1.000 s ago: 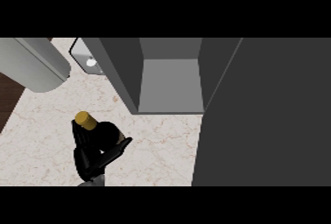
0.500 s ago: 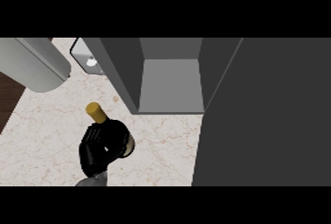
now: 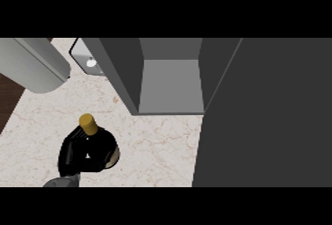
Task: Pick up the wine, place it into the cabinet and close the cabinet
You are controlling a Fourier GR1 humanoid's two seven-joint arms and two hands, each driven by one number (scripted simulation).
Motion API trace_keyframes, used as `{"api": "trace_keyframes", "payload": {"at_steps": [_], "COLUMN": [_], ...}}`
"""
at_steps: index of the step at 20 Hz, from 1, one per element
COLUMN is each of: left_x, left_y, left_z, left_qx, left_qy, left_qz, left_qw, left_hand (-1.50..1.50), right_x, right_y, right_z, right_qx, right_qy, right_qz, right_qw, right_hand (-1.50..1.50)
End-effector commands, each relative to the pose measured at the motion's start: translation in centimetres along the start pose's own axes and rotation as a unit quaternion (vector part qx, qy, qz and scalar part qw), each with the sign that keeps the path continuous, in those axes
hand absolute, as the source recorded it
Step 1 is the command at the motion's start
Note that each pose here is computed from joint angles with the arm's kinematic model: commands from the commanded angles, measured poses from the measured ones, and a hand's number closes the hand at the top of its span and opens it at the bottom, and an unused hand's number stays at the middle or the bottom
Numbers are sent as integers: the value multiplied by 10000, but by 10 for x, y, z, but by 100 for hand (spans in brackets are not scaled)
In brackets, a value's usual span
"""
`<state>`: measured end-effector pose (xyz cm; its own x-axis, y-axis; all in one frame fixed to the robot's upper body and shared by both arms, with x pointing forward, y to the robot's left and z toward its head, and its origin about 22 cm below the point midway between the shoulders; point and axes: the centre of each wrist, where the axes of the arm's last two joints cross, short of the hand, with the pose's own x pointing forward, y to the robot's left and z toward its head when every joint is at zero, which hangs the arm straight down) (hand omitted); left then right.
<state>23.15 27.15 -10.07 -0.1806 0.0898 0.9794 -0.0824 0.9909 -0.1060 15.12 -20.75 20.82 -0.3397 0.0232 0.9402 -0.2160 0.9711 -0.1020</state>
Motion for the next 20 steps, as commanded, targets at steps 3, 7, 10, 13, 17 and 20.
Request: {"api": "trace_keyframes", "payload": {"at_steps": [3, 7, 10, 13, 17, 20], "left_x": [19, 34, 50, 70, 96, 116], "left_y": [42, 38, 23, 15, -20, -20], "left_z": [-3, -16, -10, -29, -26, -39], "left_qx": [-609, -503, -484, -833, -1050, -1136], "left_qy": [-344, -821, -1196, -953, -880, -789], "left_qz": [-25, -337, -132, 372, 616, 475], "left_qw": [9975, 9948, 9916, 9913, 9887, 9892], "left_hand": [150, 150, 150, 150, 150, 150], "right_x": [14, 21, 16, 17, 6, 7], "right_y": [0, -1, -3, 1, 2, 1], "right_z": [20, 28, 15, 28, 19, 8], "right_qx": [60, 85, 92, 123, 135, 56], "right_qy": [-113, -70, -104, -146, -181, -150], "right_qz": [-96, -162, -172, -236, -163, -185], "right_qw": [9999, 9998, 9998, 9995, 9996, 9997], "right_hand": [-150, -150, -150, -150, -150, -150]}}
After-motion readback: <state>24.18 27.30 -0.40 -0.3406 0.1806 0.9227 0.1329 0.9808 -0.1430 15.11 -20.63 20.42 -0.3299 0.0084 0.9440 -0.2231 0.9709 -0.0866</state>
